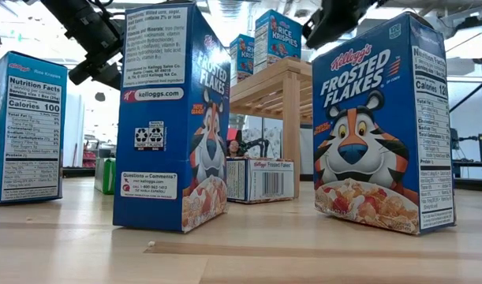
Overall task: Stack cereal on shelf
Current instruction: Put the right light blue cereal box aligned with the other light blue cereal box on the shelf, then put the light blue cereal box aligned with the other light blue cereal boxes on the shelf
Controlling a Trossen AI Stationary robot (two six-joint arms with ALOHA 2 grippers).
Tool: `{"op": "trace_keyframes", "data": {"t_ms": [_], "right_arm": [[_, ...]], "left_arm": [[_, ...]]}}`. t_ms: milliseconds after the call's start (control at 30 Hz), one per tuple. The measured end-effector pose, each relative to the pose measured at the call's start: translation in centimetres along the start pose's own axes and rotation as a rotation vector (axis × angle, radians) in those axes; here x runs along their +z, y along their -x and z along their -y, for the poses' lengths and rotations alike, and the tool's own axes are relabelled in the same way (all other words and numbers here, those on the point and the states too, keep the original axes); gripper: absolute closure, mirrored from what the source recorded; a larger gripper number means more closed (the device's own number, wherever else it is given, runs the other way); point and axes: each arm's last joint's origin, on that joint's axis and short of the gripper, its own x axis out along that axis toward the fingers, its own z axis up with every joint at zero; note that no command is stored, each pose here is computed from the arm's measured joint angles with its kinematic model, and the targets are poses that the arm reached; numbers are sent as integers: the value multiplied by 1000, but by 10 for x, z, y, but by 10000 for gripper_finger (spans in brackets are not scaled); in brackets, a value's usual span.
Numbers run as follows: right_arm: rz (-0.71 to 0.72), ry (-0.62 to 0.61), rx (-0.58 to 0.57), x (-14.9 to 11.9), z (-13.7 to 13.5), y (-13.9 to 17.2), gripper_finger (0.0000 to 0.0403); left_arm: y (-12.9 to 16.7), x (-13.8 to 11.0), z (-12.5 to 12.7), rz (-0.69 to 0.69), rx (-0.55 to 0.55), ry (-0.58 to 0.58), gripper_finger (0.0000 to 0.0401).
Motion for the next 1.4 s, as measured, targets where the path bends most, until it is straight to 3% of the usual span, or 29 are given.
{"op": "trace_keyframes", "data": {"t_ms": [200, 967, 1167, 1400], "right_arm": [[24, -7, -28, -3, 8, -4, 393], [19, -39, -43, -4, 22, -26, 374], [7, -55, -55, -6, 25, -17, 376], [-74, -115, -37, 0, 13, 36, 361]], "left_arm": [[0, 0, 0, 0, 0, 12, 209], [0, 0, -1, 18, 23, 7, 209], [0, 1, -1, 23, 27, 9, 209], [0, -1, 1, -42, -35, -6, 209]]}}
